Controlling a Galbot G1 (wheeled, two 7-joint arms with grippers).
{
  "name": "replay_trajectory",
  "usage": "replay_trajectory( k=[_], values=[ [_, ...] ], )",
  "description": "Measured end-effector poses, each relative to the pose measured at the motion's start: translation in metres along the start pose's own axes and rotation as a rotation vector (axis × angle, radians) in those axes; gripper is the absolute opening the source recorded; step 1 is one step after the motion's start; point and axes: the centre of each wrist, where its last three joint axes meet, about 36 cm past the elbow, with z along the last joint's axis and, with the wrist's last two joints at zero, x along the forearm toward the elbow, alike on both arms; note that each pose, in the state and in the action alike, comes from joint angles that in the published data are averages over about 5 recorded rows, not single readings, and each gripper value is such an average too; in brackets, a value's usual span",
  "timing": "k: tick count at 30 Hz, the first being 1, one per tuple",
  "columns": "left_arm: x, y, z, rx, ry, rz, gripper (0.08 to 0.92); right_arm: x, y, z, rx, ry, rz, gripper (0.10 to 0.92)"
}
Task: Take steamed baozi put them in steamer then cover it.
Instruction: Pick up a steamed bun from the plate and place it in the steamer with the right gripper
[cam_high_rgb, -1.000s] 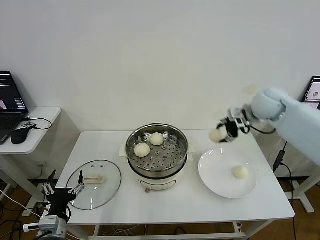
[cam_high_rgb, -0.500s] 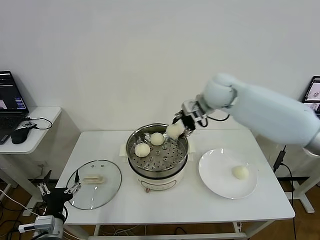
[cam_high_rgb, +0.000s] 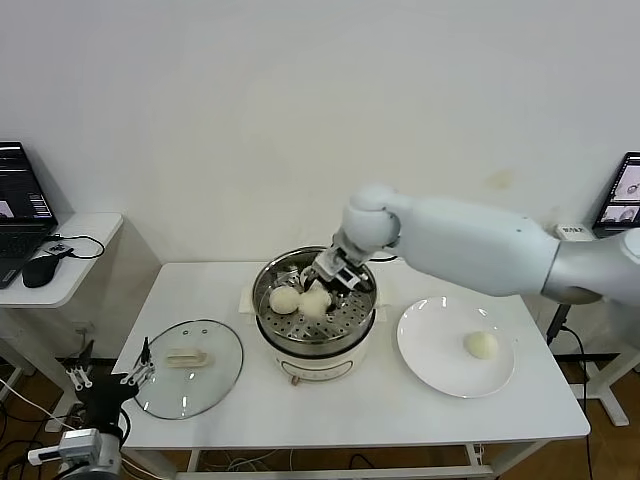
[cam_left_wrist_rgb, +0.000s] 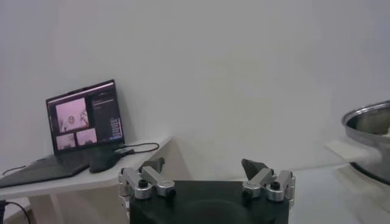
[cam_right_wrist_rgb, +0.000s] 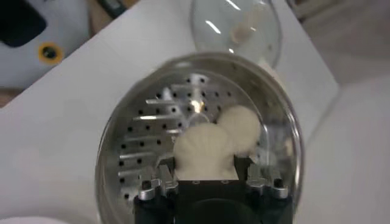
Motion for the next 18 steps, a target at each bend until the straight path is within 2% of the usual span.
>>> replay_trajectory(
  k=[14,18],
  values=[
    [0.0,0.003,0.004,0.007,0.008,-0.01,0.823,-0.024,0.001,-0.014,0.134,-0.007,-0.07,0.619],
    [0.0,0.003,0.004,0.008,0.009,-0.011,0.823,-0.025,0.001,-0.015,0.144,-0.01,-0.072,0.656]
  ],
)
